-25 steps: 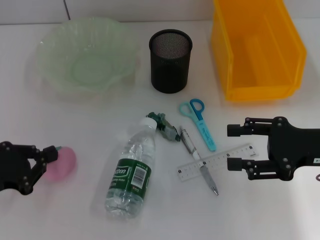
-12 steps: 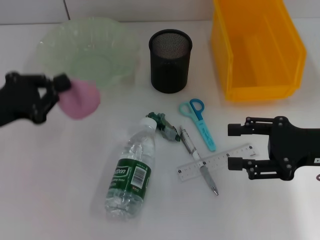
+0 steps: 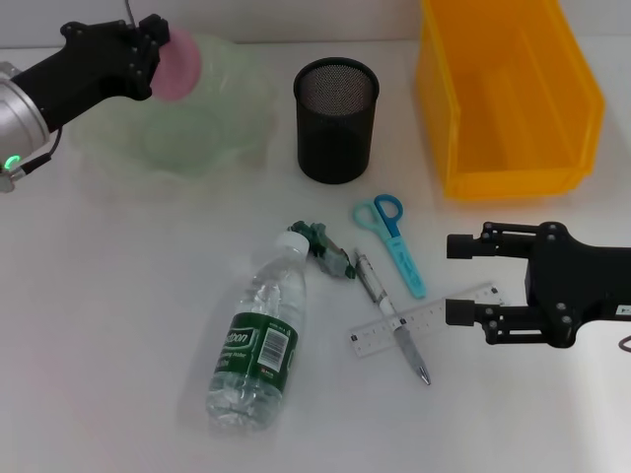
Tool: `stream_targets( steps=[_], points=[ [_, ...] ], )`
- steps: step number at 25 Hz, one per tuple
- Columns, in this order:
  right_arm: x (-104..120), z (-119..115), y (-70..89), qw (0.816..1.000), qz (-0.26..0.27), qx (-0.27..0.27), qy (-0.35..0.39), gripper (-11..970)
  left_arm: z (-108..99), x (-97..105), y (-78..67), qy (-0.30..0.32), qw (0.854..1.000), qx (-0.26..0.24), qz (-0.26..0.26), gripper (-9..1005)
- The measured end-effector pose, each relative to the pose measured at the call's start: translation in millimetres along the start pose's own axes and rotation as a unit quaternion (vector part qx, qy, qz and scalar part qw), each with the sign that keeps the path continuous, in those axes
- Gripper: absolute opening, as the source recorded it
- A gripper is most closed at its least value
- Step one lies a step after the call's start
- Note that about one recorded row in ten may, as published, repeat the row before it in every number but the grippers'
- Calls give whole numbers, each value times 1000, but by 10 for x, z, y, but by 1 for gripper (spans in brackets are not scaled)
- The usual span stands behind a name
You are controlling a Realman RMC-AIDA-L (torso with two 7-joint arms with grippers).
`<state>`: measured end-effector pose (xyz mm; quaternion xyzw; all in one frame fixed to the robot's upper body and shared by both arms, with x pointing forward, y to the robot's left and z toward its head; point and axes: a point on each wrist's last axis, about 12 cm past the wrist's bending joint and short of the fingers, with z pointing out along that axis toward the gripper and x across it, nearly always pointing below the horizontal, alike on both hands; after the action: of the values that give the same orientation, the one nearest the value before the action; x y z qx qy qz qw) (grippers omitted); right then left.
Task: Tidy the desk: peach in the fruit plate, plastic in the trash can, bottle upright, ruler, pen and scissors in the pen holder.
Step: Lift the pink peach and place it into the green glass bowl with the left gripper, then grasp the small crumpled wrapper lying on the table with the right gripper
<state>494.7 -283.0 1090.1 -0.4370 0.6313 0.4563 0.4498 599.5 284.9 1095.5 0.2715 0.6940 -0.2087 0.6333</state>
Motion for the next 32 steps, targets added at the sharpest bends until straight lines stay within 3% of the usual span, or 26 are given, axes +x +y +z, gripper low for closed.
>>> stream_targets(
  steps=[8,11,14,18,22,25,26,29,32],
  points=[
    [-18,-21,-19,1000,2,16,-19,727,90,65,-28,3,1000,-20,-6,194],
    [-24,-4,-28,999,11,21,-35,727,86,68,-29,3,1000,-20,-7,323],
    [-101,-64,-11,997,28,21,-68,727,-38,89,-85,-18,1000,3,-19,438],
    [-318,-377,24,992,52,52,-99,727,-329,147,-223,-36,997,67,-9,556],
    [-644,-602,5,988,97,113,-29,726,-591,274,-352,-19,993,115,-8,673],
    [-849,-599,-3,983,117,137,38,726,-729,382,-444,-1,991,135,-15,818],
    [-966,-502,-35,978,126,145,80,726,-822,440,-491,5,990,141,-20,867],
    [-1044,-337,-76,974,122,142,126,726,-822,440,-491,5,990,141,-20,868],
    [-1118,-38,-170,961,95,146,214,726,-960,511,-522,8,991,131,-31,868]
  ],
)
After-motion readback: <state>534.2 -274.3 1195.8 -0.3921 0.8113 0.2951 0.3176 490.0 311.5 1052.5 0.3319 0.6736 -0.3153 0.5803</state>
